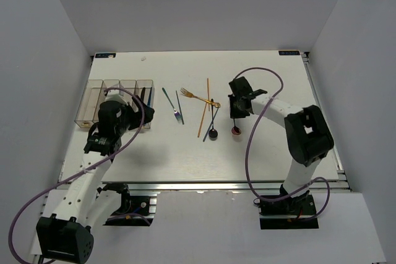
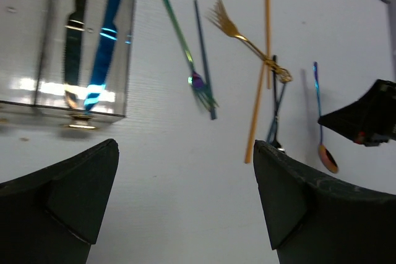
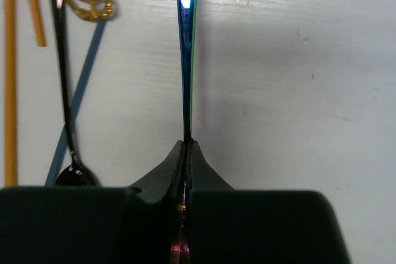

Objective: Sort the eating utensils into containers

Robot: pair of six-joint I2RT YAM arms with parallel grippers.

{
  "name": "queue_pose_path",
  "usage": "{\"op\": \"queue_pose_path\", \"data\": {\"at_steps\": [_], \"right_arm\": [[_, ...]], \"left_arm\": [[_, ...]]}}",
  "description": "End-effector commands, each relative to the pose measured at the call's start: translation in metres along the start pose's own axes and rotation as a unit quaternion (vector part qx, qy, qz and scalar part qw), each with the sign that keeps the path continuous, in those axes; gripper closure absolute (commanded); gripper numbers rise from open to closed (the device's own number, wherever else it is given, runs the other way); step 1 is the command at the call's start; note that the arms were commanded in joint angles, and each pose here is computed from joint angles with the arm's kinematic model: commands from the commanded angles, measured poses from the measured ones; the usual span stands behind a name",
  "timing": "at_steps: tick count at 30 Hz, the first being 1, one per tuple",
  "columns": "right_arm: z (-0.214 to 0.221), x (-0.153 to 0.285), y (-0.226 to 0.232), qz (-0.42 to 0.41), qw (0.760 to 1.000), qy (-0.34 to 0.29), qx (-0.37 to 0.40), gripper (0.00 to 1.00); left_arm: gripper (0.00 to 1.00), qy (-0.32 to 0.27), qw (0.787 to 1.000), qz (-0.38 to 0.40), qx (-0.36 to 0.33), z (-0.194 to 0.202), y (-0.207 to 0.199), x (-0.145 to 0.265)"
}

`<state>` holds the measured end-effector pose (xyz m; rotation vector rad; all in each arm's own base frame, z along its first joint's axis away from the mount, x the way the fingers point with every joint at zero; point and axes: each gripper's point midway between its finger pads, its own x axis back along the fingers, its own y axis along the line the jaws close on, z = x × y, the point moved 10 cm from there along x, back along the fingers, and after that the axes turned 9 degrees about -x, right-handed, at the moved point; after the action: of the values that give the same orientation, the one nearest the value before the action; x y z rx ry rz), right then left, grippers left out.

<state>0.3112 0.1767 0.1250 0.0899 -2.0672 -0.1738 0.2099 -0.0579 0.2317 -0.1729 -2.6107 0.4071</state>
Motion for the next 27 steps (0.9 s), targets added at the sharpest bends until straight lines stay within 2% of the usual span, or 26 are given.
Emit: {"op": "queue_pose_path", "data": {"at_steps": [1, 6, 7, 11, 17, 24, 26, 27], "right_arm": [[-0.011, 0.032, 0.006, -0.027, 0.998, -0.052, -0.008, 1.00], [-0.006, 0.049, 0.013, -0.046, 0.997, -0.062, 0.005, 1.00], [-0.005, 0.052, 0.017, -0.057, 0.996, -0.064, 0.011, 1.00], [0.011, 0.080, 0.062, -0.170, 0.982, -0.065, 0.057, 1.00], [0.025, 0.134, 0.113, -0.309, 0.943, -0.097, 0.078, 1.00], [0.028, 0.156, 0.143, -0.360, 0.923, -0.088, 0.100, 1.00], [0.032, 0.159, 0.150, -0.368, 0.920, -0.079, 0.109, 1.00], [0.032, 0.161, 0.153, -0.372, 0.918, -0.080, 0.111, 1.00]], "left_arm": [[0.02, -0.033, 0.989, 0.124, 0.068, -0.001, -0.022, 0.000], [0.02, -0.030, 0.976, 0.180, 0.119, 0.003, -0.037, -0.013], [0.02, -0.043, 0.972, 0.198, 0.123, 0.003, -0.042, -0.016], [0.02, -0.050, 0.953, 0.265, 0.138, 0.008, -0.078, -0.020], [0.02, -0.041, 0.952, 0.265, 0.150, 0.013, -0.091, -0.036], [0.03, -0.045, 0.951, 0.263, 0.156, 0.012, -0.092, -0.038], [0.05, -0.045, 0.951, 0.263, 0.156, 0.012, -0.092, -0.038], [0.10, -0.046, 0.951, 0.263, 0.154, 0.011, -0.093, -0.038]]}}
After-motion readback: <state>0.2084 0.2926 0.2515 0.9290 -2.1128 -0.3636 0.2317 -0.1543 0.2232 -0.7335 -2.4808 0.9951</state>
